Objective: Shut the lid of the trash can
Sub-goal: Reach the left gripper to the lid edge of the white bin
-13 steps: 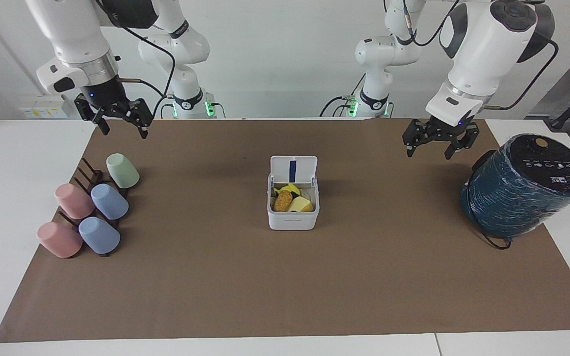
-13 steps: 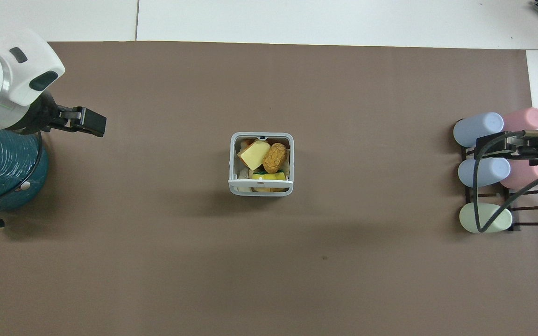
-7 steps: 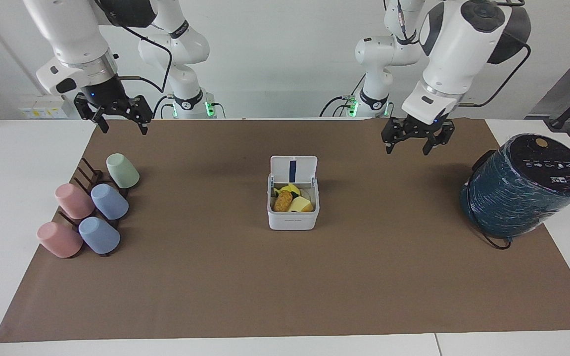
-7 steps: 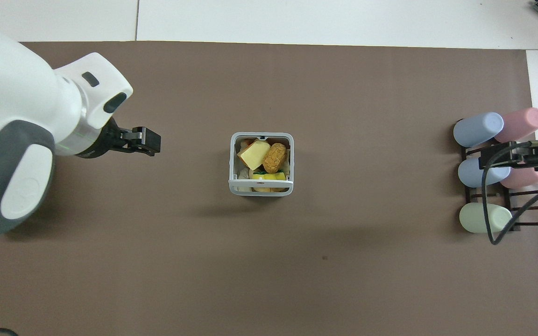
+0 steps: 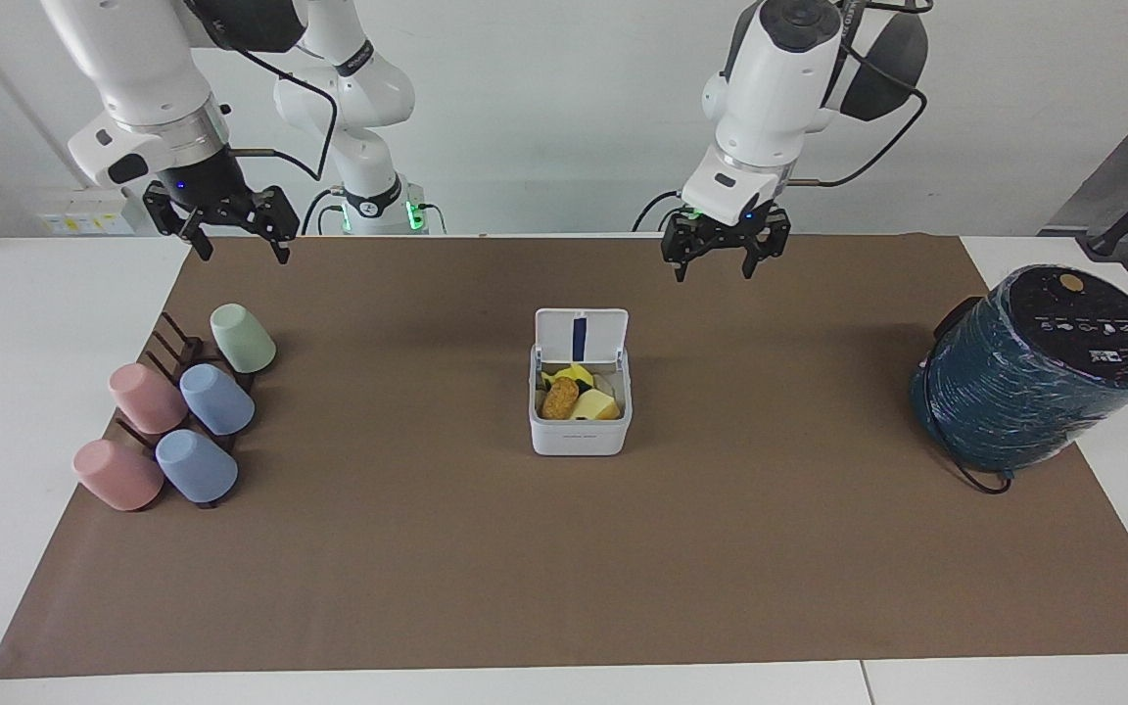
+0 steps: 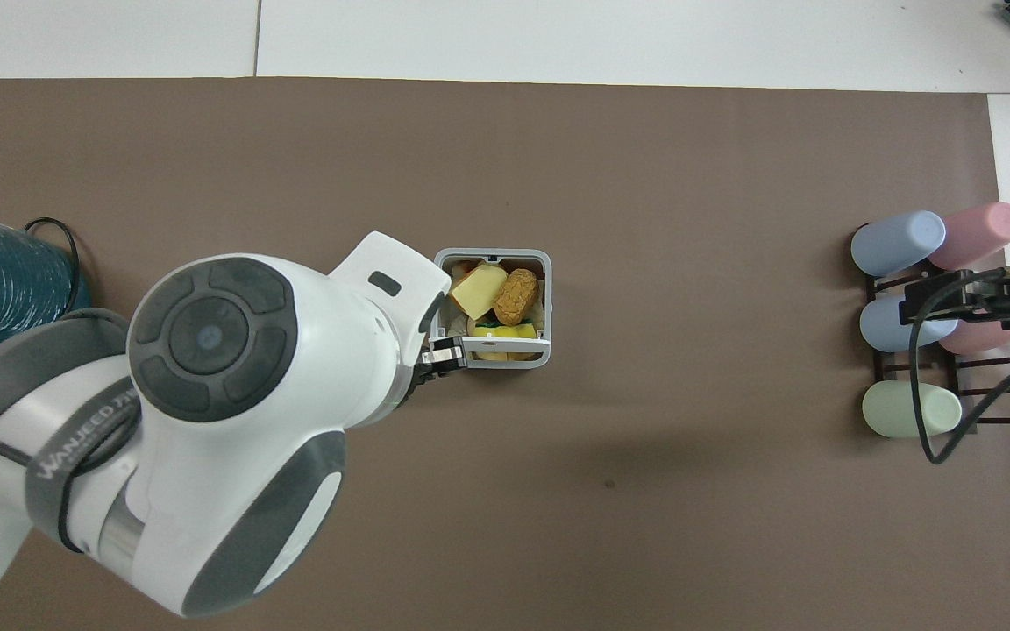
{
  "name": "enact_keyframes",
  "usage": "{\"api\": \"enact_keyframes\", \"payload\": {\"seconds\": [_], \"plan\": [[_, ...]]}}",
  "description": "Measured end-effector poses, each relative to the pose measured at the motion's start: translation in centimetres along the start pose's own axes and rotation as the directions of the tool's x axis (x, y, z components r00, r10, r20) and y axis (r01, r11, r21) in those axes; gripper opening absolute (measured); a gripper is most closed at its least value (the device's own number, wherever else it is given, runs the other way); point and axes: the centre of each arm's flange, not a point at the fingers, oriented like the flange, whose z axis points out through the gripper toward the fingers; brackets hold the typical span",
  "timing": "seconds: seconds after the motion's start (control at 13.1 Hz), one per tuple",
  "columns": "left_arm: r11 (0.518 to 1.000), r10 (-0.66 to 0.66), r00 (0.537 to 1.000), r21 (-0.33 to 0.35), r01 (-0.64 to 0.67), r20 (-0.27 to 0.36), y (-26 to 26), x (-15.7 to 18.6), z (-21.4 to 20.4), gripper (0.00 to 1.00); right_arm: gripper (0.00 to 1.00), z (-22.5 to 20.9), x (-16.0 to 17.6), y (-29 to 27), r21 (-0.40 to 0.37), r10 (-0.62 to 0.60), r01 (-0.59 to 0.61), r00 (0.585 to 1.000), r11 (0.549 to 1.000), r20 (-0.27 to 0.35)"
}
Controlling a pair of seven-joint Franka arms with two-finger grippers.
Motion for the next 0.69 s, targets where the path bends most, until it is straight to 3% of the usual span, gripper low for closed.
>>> {"api": "enact_keyframes", "payload": {"seconds": [0.08, 0.69], "plan": [[1.0, -0.014, 1.0, -0.022, 0.014, -0.012, 0.5, -0.7, 0.8, 0.21, 1.0, 0.0, 0.0, 0.0, 0.0, 0.0, 0.0, 1.0, 1.0, 0.0], [0.988, -0.097, 0.992, -0.127, 0.087, -0.077, 1.8, 0.0, 6.1, 0.07, 1.0, 0.0, 0.0, 0.0, 0.0, 0.0, 0.0, 1.0, 1.0, 0.0]]}}
